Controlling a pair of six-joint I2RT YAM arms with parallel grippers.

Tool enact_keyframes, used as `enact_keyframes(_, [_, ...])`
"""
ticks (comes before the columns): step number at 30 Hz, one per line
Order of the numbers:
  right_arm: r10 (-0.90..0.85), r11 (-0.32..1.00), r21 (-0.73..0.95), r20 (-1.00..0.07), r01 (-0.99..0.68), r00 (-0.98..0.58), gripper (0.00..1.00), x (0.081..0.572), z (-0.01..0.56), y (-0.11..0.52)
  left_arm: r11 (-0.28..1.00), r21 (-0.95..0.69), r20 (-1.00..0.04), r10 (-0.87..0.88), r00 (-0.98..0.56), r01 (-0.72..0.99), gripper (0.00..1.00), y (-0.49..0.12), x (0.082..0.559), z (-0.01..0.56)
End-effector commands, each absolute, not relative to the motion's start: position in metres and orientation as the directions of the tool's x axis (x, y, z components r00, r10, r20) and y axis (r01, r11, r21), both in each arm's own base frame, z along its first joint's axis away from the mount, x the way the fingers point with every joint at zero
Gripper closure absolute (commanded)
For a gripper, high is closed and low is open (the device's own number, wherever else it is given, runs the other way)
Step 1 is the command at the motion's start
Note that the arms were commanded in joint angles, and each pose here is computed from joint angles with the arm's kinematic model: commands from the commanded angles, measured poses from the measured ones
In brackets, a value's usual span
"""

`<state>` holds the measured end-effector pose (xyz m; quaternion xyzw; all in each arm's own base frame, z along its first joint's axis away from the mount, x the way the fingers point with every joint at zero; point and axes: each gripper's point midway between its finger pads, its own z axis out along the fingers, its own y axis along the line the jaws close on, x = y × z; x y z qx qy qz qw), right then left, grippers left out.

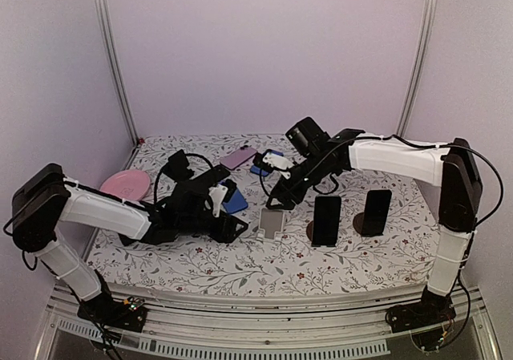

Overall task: Place the phone on the phone stand
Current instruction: Place the phone stand at the center of the board, then adjust the phone stand at the center of the board.

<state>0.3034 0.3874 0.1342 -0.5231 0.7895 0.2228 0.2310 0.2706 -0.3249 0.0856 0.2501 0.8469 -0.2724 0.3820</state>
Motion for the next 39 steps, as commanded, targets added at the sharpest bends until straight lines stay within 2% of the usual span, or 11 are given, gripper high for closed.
enact_keyframes(1, [-0.596,0.453,-0.006,-0.745,-0.891,-0.298,0.27,0.318,0.217,0.387,0.767,-0.252,-0.763,0.217,-0.609,0.59,0.42,-0.324,0.277,0.065])
enact_keyframes(4, [-0.536,0.508,-0.03,-0.793,-0.861,-0.289,0.18,0.316,0.247,0.385,0.79,-0.232,-0.749,0.226,-0.622,0.567,0.49,-0.325,0.284,0.053])
enact_keyframes(7, [-0.471,0.554,-0.03,-0.835,-0.832,-0.284,0.13,0.311,0.275,0.382,0.793,-0.218,-0.732,0.253,-0.633,0.569,0.6,-0.333,0.288,0.042])
enact_keyframes(13, [-0.265,0.681,0.051,-0.912,-0.73,-0.312,0.04,0.306,0.338,0.354,0.811,-0.153,-0.705,0.311,-0.638,0.565,0.67,-0.348,0.297,0.031])
enact_keyframes(21, [-0.075,0.695,0.153,-0.957,-0.703,-0.282,0.01,0.28,0.396,0.32,0.841,-0.105,-0.649,0.346,-0.677,0.53,0.73,-0.353,0.297,0.014])
enact_keyframes(39, [-0.046,0.716,0.157,-0.961,-0.68,-0.271,0.0,0.272,0.407,0.302,0.786,-0.121,-0.64,0.405,-0.652,0.607,0.75,-0.384,0.269,0.017])
